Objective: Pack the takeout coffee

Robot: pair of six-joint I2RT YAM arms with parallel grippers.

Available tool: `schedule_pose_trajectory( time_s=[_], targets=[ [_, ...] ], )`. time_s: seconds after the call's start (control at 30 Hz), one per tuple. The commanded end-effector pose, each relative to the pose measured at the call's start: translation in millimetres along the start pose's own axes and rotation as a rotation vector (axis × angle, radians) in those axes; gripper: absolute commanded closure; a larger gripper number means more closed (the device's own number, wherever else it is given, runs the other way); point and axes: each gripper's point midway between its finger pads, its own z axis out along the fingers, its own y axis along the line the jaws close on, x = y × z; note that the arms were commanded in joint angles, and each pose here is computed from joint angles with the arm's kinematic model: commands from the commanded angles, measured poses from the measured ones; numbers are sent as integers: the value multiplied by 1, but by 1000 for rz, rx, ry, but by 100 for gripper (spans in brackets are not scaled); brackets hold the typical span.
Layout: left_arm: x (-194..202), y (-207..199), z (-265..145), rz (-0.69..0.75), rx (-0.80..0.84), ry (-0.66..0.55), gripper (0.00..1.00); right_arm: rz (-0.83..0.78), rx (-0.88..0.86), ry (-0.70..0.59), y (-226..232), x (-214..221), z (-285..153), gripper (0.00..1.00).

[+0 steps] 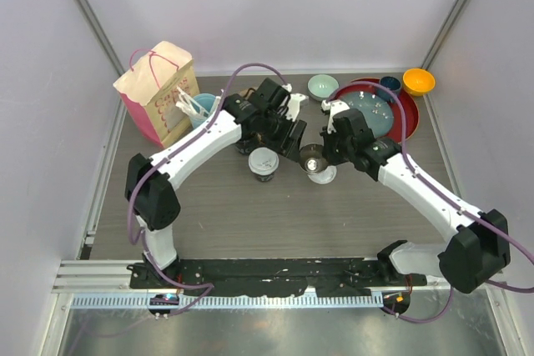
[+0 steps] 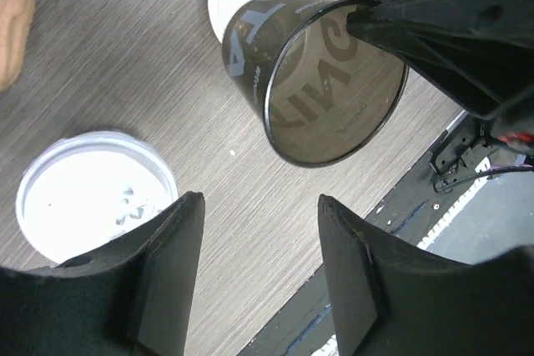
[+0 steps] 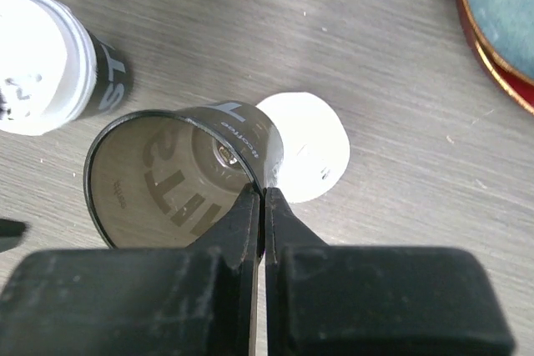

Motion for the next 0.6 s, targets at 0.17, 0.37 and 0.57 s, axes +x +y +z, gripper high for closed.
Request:
schedule_pose_trajectory(
  time_s=[0.17, 0.37, 0.57],
  targets=[
    [-4, 10, -61, 110, -1, -71, 32, 72, -209, 146, 37, 21, -7, 99],
    [-10, 46, -92, 68, -40, -163, 30, 90, -265, 213, 49, 47, 9, 99],
    [-9, 63, -114, 75, -73, -204, 29, 71, -231, 242, 49, 56, 23, 99]
  ],
)
